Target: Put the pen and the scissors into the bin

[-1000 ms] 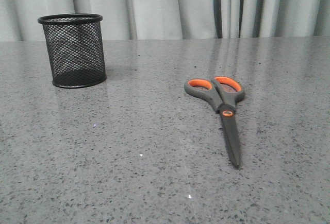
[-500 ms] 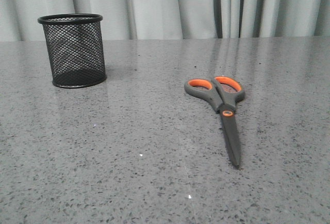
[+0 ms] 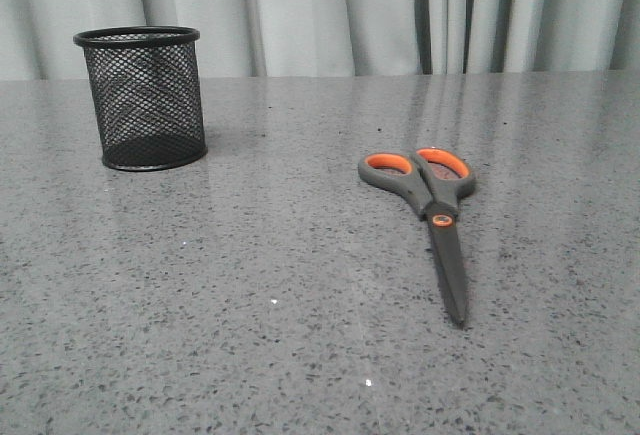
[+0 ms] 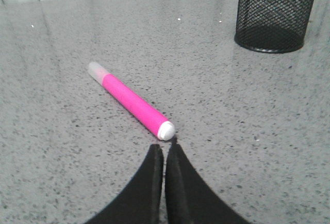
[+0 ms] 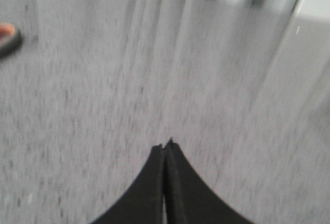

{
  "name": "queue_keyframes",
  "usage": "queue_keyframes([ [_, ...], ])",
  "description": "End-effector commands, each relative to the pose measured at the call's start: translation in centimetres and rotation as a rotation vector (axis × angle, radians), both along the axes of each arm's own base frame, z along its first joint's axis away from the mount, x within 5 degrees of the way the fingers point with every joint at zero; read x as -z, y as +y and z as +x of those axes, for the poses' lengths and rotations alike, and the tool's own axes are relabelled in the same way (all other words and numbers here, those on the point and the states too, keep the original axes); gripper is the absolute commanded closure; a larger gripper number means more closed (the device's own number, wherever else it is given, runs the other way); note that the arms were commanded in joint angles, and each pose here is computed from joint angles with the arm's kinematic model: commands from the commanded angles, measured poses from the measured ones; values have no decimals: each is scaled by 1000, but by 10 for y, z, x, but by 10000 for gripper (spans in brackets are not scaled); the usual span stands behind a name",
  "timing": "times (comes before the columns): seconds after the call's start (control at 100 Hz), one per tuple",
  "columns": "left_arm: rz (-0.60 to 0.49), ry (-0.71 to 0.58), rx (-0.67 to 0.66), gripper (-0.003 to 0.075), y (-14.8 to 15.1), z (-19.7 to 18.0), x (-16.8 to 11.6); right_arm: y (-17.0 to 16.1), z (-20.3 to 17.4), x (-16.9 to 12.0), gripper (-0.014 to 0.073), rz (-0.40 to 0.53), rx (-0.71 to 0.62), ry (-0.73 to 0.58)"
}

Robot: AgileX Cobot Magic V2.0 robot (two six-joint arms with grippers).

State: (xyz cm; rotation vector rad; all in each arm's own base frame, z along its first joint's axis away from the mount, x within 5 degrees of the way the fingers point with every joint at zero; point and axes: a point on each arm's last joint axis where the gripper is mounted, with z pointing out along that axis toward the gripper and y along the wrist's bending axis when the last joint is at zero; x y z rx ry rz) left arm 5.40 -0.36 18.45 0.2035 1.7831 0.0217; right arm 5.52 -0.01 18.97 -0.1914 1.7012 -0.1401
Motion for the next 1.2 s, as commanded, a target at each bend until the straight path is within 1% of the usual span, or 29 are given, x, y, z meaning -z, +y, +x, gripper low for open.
queue_keyframes([
  [0.0,22,-85,15,739,-1,3,4,2,0,-17,664,-23,-26,-232],
  [0.05,-29,-149,26,739,-3,3,-2,3,-1,-25,664,17,-37,-318],
  [0.07,-50,-183,31,739,-4,3,-6,4,-2,-28,664,54,-40,-353],
  [0.12,-150,-256,35,739,-5,3,-13,3,-4,-35,664,196,-44,-422],
  [0.14,-182,-279,35,739,-5,3,-16,2,-4,-37,664,272,-44,-443],
  [0.18,-288,-329,27,739,-4,2,-22,0,-5,-38,664,416,-43,-454],
  [0.21,-383,-357,16,739,-3,2,-25,0,-4,-37,664,473,-40,-440],
  [0.22,-437,-367,8,739,-2,2,-27,0,-4,-36,664,488,-38,-425],
  [0.23,-463,-373,4,739,-1,2,-28,0,-4,-35,664,497,-37,-417],
  [0.26,-595,-383,-17,739,1,1,-31,0,-3,-33,664,507,-33,-390],
  [0.33,-814,-396,-64,739,6,1,-33,1,-2,-28,664,529,-27,-338],
  [0.38,-917,-386,-87,739,9,1,-32,1,-2,-27,664,555,-27,-327],
  [0.43,-969,-376,-98,739,9,1,-32,1,-2,-29,664,589,-30,-343],
  [0.53,-971,-346,-91,739,8,2,-30,0,-4,-35,664,685,-47,-404],
  [0.59,-966,-330,-83,732,6,2,-30,0,-5,-40,664,709,-55,-419],
  [0.63,-948,-327,-68,704,5,1,-33,0,-6,-44,661,709,-57,-420],
  [0.68,-896,-317,-40,640,2,0,-40,0,-7,-52,648,709,-61,-416],
  [0.73,-813,-293,-4,550,-1,-1,-49,1,-8,-61,610,709,-62,-400],
  [0.74,-803,-291,0,521,-2,-1,-51,1,-8,-61,602,709,-60,-390],
  [0.78,-755,-263,21,436,-5,-1,-60,1,-8,-69,548,708,-60,-375],
  [0.83,-711,-216,38,356,-8,0,-72,2,-8,-77,470,707,-57,-354],
  [0.88,-674,-155,50,318,-11,4,-83,2,-5,-85,393,704,-50,-319],
  [0.94,-634,-77,59,325,-15,11,-100,3,-1,-94,312,699,-38,-259],
  [0.98,-615,-49,64,344,-17,16,-113,4,2,-97,286,694,-28,-200],
  [0.99,-606,-25,62,352,-17,18,-113,5,4,-99,279,690,-24,-180],
  [1.07,-552,59,63,414,-21,35,-135,6,11,-109,273,663,-4,-69],
  [1.14,-472,186,53,479,-25,55,-146,7,16,-118,276,629,5,-6],
  [1.17,-447,221,49,495,-26,62,-153,8,18,-121,276,615,6,11],
  [1.19,-430,268,39,504,-27,69,-153,8,19,-124,276,609,6,20],
])
